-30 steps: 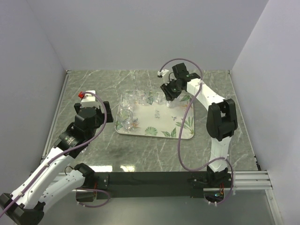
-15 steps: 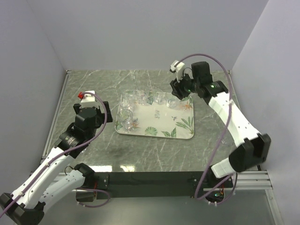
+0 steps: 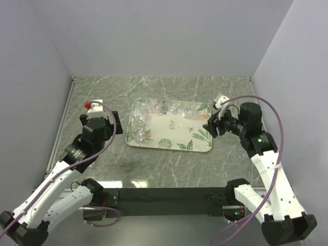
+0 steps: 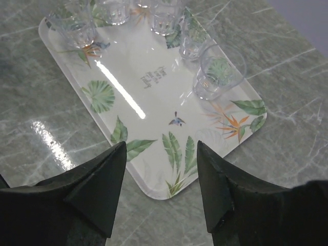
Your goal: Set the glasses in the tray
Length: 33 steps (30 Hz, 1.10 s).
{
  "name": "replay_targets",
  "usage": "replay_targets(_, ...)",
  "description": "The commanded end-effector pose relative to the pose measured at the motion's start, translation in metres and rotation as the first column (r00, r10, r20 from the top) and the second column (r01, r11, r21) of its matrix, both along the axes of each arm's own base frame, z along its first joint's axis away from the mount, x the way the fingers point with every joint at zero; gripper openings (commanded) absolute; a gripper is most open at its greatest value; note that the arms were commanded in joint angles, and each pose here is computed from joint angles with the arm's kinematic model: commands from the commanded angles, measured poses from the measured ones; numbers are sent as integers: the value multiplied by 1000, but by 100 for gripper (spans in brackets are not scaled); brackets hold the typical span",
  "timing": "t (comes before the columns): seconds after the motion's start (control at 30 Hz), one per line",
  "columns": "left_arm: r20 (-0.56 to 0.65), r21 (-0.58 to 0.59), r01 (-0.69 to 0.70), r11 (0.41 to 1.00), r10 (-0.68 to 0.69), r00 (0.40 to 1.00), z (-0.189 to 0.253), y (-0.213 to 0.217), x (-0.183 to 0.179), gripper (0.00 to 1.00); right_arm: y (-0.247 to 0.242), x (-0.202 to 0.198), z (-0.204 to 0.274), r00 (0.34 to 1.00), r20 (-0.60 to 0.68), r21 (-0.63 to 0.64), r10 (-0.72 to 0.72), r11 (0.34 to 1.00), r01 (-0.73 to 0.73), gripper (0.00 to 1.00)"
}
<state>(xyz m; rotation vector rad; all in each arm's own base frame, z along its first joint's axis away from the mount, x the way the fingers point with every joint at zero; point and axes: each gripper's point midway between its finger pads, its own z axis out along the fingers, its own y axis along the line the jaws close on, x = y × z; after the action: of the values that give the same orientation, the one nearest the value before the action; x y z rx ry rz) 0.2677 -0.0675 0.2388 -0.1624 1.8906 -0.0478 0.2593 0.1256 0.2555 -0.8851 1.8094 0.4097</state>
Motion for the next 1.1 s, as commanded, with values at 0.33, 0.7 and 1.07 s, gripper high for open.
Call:
replay_targets(0.33,-17,-310,-64,949,62,998,24,2,-36,99,-12,-15,-22,999,-39,159,8,987,-2,72)
replay_targets(0.7,-145,-293,-205,934,169,975,-8,12,-31,99,-32,-11,-20,996,14,121,-89,989,86,72)
replay_targets(1.07,-300,-346,-363,865,264,917,-45,54,1,99,-32,-14,-16,996,36,127,-87,989,82,72)
